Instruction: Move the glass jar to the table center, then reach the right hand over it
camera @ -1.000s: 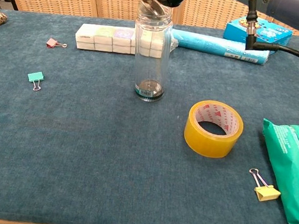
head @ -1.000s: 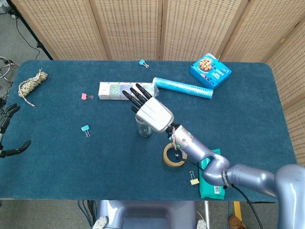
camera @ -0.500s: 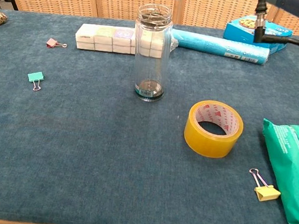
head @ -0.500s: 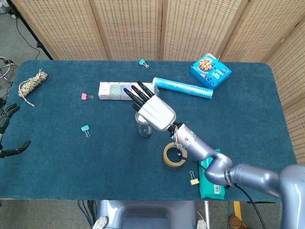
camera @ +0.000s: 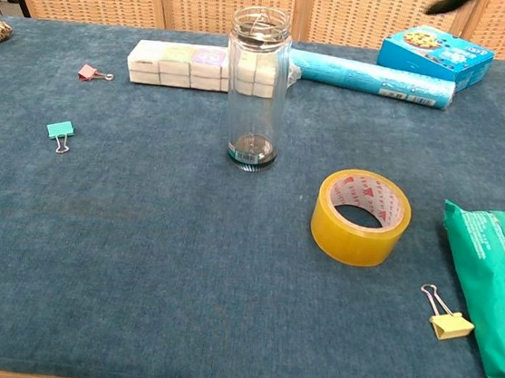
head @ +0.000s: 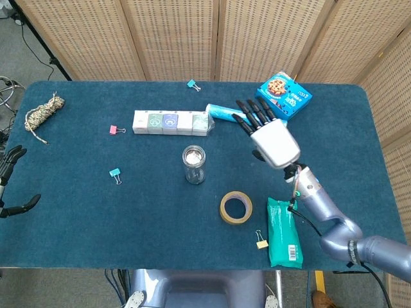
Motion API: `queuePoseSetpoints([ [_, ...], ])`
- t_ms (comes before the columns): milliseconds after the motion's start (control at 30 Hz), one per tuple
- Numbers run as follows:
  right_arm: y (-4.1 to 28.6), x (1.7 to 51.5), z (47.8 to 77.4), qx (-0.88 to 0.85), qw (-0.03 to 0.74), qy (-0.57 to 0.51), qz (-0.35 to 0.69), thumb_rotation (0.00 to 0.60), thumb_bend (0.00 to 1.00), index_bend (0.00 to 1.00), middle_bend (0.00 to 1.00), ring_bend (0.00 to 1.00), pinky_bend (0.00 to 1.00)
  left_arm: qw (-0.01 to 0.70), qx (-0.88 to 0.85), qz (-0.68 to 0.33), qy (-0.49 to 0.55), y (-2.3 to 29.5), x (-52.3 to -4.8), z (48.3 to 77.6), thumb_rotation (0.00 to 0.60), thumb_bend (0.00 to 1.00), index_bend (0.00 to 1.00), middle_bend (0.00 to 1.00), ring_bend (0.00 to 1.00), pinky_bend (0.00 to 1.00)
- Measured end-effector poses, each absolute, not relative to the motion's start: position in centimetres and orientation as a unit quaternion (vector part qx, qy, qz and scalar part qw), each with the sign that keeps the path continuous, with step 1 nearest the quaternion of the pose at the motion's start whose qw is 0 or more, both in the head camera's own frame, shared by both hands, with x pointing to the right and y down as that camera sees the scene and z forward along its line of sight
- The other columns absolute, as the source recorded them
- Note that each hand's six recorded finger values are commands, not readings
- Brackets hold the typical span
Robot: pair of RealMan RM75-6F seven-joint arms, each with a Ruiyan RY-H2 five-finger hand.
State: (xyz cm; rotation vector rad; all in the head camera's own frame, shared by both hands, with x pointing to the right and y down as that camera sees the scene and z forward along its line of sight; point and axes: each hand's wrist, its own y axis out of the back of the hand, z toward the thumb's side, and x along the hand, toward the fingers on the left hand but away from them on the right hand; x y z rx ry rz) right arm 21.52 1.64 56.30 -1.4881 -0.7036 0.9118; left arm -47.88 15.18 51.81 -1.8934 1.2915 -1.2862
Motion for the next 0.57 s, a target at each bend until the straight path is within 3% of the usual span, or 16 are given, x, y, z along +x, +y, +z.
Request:
queuePoseSetpoints([
  [300,8.0,33.8,57.1,-0.630,0.467,-0.375,0.494,0.600,0.00,0.00,0.00,0.00,0.00,0.258,-0.664,-0.512,0.480,18.7,-49.1,52.2,0.600,0.28,0.00,0.00,0.00,0.00],
  [567,14.9,40.2,57.0,-0.612,0.422,-0.418,0.523,0.600,0.00,0.00,0.00,0.00,0.00,0.244,-0.648,-0.526,0.494,20.6,-50.8,52.9,0.600,0.28,0.00,0.00,0.00,0.00],
])
